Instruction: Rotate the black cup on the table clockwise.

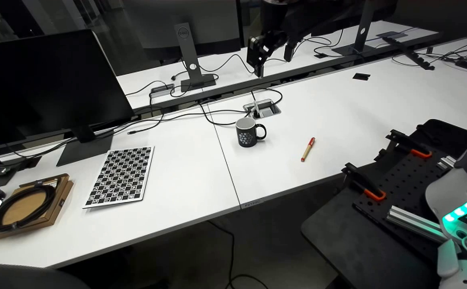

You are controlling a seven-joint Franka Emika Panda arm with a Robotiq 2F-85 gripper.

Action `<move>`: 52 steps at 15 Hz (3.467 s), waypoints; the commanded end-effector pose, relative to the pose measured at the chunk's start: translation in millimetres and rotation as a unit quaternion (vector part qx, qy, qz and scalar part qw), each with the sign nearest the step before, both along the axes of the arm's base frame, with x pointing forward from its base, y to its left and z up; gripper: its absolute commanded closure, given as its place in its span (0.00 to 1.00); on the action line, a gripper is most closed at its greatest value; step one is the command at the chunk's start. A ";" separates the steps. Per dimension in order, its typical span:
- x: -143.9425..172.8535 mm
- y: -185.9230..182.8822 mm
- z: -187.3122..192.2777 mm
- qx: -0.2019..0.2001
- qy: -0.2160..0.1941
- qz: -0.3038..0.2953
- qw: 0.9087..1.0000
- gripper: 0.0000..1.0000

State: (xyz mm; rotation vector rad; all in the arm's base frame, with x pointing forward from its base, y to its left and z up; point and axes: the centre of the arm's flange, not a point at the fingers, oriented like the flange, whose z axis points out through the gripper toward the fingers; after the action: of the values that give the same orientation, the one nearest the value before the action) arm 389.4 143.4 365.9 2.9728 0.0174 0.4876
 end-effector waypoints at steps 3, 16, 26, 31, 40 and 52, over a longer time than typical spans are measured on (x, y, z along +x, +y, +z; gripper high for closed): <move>7.9 -0.7 -3.9 -0.001 0.002 -0.008 1.000 0.00; 45.8 17.3 -69.8 0.061 0.091 0.055 0.992 0.00; 94.6 45.7 -118.0 -0.028 0.102 0.032 0.994 0.00; 123.6 45.6 -142.3 -0.013 0.161 0.034 0.986 0.00; 114.6 41.3 -155.5 -0.026 0.155 0.010 0.988 0.00; 192.8 4.1 -228.2 -0.018 0.154 -0.095 0.983 0.00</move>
State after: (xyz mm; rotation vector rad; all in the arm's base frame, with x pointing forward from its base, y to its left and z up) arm 555.5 146.4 153.9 2.9577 -0.1453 -0.0058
